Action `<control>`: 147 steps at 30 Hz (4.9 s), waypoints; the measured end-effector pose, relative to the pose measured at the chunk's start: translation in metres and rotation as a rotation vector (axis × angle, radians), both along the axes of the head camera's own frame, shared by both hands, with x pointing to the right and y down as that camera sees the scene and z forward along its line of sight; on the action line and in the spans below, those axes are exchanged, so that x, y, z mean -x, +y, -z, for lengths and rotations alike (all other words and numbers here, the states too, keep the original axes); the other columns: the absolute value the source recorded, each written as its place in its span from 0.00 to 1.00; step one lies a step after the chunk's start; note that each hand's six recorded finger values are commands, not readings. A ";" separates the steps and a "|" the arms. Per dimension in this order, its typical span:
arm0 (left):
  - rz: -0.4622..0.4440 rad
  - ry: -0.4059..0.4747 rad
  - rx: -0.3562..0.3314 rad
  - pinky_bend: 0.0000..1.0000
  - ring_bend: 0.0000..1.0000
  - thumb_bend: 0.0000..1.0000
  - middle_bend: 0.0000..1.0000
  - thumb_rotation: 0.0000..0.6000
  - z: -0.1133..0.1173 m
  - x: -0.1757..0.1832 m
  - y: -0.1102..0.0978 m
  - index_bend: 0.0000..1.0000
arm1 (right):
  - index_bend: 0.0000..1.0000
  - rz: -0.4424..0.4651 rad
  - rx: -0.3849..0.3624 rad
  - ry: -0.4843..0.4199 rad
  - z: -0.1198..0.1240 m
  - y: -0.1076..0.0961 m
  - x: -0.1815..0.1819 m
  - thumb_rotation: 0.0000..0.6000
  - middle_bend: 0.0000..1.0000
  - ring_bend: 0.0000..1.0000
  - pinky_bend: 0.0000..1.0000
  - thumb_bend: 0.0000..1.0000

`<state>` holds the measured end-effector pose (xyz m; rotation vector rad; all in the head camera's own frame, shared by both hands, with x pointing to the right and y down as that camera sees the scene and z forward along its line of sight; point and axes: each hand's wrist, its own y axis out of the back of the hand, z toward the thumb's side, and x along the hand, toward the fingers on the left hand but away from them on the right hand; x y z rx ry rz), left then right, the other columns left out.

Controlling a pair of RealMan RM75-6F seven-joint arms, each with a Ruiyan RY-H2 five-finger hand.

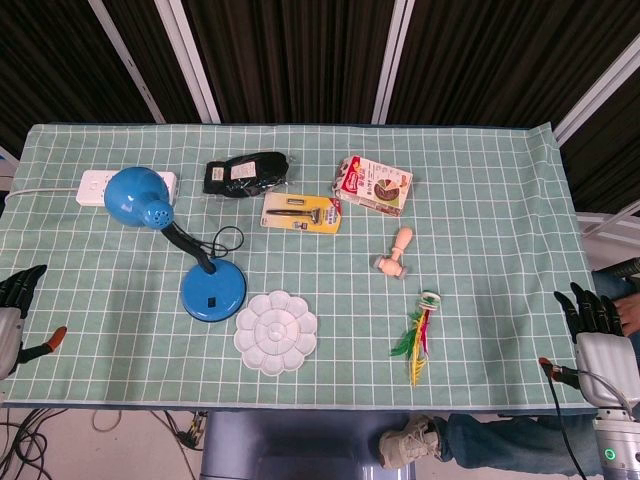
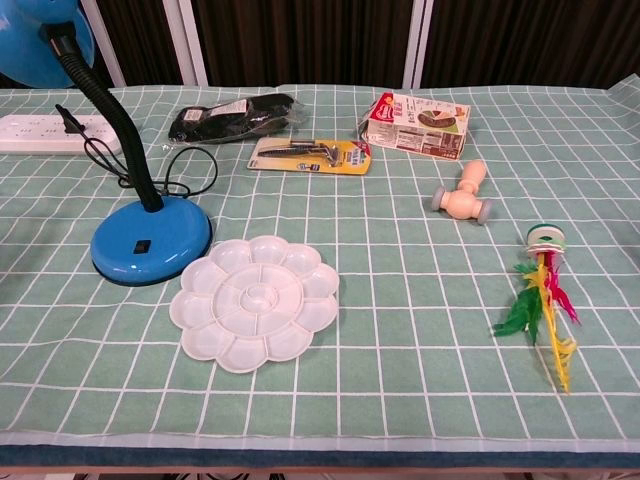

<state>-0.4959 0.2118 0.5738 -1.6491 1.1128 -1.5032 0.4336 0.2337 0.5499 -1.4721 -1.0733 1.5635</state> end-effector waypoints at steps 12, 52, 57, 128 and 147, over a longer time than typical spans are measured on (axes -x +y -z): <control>-0.004 -0.004 0.001 0.11 0.06 0.26 0.06 1.00 -0.001 0.000 0.001 0.00 | 0.12 0.001 0.000 0.000 -0.001 -0.001 0.000 1.00 0.03 0.02 0.00 0.17; -0.154 0.097 0.257 0.87 0.82 0.75 0.81 1.00 -0.062 -0.162 0.026 0.07 | 0.12 -0.047 -0.001 0.010 0.002 0.002 -0.007 1.00 0.03 0.02 0.00 0.17; -0.126 0.077 0.312 0.87 0.82 0.75 0.81 1.00 -0.079 -0.180 0.032 0.07 | 0.12 -0.049 -0.001 0.011 0.002 0.001 -0.007 1.00 0.03 0.02 0.00 0.17; -0.199 -0.020 0.328 0.87 0.82 0.75 0.80 1.00 -0.116 -0.210 0.034 0.32 | 0.12 -0.064 -0.001 0.012 0.001 0.000 -0.009 1.00 0.03 0.02 0.00 0.17; -0.137 0.008 0.074 0.40 0.33 0.46 0.37 1.00 -0.046 -0.193 -0.003 0.19 | 0.12 -0.061 0.002 0.012 0.001 0.000 -0.009 1.00 0.03 0.02 0.00 0.17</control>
